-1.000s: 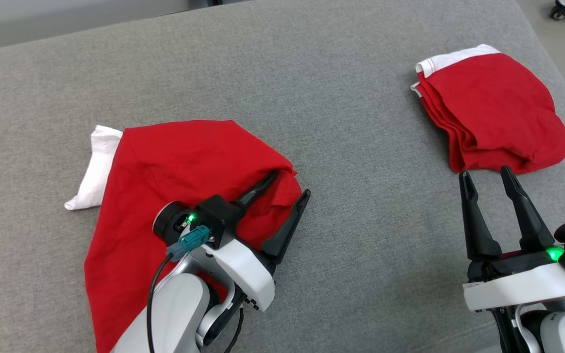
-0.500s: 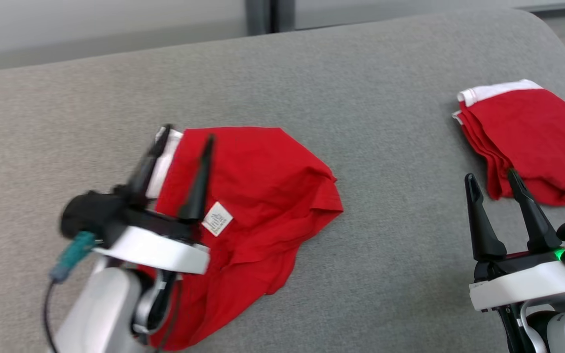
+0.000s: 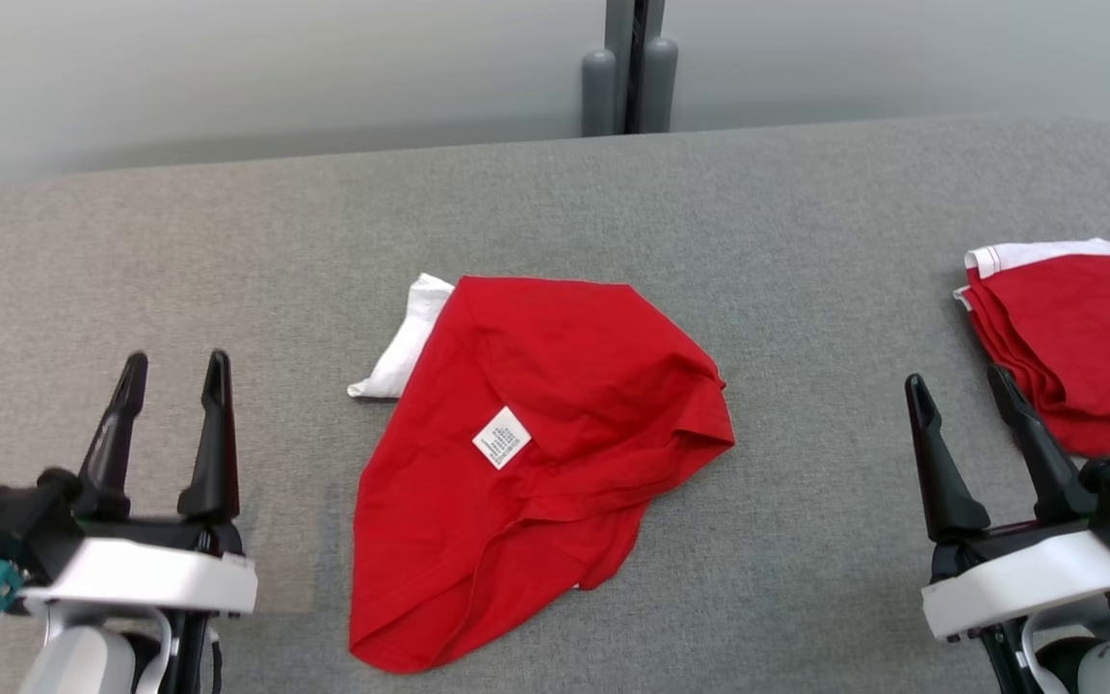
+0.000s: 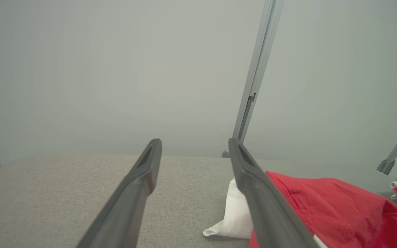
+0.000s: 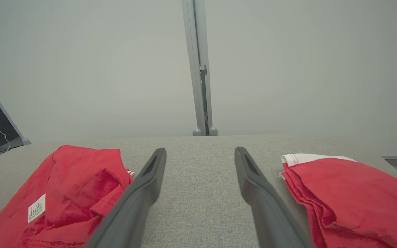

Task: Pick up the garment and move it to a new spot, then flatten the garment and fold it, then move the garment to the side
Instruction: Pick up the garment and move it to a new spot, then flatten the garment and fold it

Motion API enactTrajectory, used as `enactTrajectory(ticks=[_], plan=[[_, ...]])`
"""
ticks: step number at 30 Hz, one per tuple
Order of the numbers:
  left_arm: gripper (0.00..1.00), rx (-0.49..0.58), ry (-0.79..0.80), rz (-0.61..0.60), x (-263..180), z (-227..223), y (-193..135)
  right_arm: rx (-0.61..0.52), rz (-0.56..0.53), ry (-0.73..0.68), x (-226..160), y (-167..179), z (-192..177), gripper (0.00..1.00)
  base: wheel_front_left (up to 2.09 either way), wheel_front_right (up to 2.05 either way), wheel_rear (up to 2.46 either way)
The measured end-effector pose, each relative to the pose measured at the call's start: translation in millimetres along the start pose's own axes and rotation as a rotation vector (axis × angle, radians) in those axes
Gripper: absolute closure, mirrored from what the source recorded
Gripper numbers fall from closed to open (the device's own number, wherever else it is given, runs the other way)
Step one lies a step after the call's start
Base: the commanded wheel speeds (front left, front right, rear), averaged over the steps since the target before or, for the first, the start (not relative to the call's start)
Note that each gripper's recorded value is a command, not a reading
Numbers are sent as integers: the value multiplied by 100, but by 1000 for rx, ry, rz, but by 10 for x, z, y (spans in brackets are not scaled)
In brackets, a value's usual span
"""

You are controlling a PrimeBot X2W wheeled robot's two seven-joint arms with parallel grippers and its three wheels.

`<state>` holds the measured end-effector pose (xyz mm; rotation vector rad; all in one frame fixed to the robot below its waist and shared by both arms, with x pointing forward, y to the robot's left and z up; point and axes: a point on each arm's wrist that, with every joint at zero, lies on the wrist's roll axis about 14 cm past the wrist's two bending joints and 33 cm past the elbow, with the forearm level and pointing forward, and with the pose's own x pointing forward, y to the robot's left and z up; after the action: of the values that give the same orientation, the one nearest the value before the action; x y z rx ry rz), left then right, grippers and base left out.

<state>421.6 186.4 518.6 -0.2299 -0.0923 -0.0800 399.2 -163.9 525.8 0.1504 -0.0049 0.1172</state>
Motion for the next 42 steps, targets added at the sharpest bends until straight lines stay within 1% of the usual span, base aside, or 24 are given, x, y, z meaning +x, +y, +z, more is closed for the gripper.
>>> enactTrajectory(ticks=[5, 11, 17, 24, 42], plan=[[0, 28, 19, 4, -182, -20, 48, -3, 11, 13, -60, 45, -13, 0, 0, 0, 0], [0, 36, 36, -1, -432, -46, -24, -8, 17, 18, -189, 84, 9, 0, 0, 0, 0], [0, 32, 46, -7, -561, -34, -90, -10, 16, 25, -317, 97, 20, 0, 0, 0, 0], [0, 39, 56, -14, -603, -13, -117, -14, 4, 23, -421, 72, 45, 0, 0, 0, 0], [0, 36, 65, 2, -601, -21, -88, -11, 3, 26, -390, 62, 36, 0, 0, 0, 0]])
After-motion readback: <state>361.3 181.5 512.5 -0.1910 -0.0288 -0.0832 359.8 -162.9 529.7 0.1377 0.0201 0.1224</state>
